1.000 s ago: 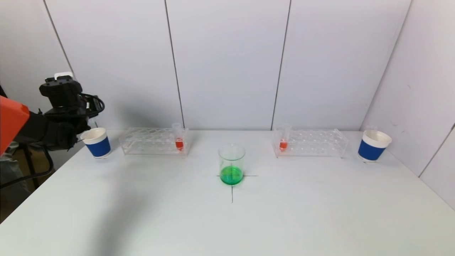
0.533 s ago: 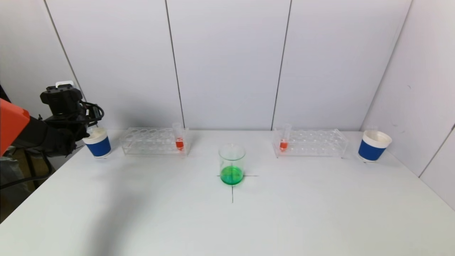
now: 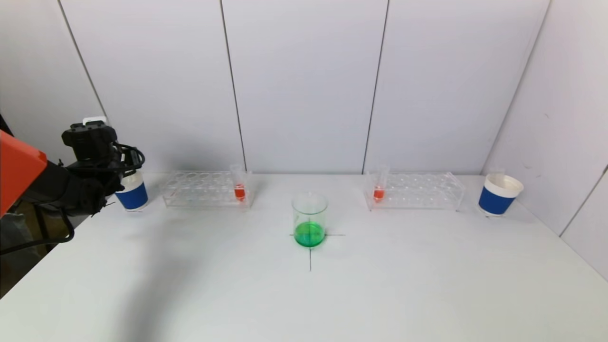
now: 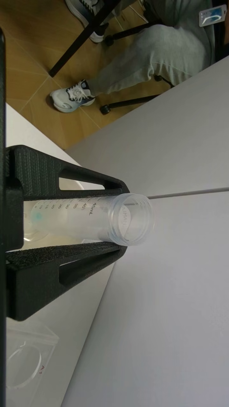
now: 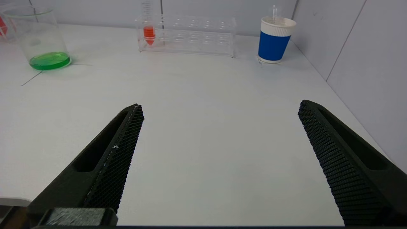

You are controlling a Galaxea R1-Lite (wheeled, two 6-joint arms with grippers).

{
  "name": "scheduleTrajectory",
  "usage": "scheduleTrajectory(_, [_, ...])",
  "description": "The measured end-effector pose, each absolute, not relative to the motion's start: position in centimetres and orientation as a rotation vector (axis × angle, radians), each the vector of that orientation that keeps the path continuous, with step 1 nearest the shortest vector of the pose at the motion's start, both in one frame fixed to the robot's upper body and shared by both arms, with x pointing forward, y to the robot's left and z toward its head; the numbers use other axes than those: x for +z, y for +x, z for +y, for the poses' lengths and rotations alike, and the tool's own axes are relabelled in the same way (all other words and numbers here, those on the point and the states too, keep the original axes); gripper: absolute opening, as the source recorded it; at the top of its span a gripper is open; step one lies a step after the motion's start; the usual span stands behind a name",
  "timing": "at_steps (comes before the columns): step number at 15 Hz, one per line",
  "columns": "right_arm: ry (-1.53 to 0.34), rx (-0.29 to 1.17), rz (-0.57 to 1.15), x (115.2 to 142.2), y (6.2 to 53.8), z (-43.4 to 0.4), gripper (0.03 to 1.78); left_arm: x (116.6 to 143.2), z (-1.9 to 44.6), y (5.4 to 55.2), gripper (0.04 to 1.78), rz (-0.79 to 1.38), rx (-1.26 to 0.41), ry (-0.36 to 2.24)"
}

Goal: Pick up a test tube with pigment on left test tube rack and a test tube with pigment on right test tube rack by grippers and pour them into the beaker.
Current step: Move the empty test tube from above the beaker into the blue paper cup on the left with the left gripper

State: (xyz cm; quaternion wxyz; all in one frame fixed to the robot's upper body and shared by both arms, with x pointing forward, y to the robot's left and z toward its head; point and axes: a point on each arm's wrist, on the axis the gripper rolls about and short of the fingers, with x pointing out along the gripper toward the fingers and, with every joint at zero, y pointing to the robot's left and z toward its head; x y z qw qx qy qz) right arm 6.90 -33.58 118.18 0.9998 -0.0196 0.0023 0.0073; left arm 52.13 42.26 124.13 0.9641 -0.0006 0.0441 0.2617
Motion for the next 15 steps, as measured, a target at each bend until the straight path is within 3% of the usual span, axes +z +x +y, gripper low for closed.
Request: scheduleTrajectory(15, [-0.039, 0.015, 0.005, 118.2, 6.9, -33.6, 1.77, 121.6, 42.3, 52.3, 0.42, 0.111, 0.529, 0.002])
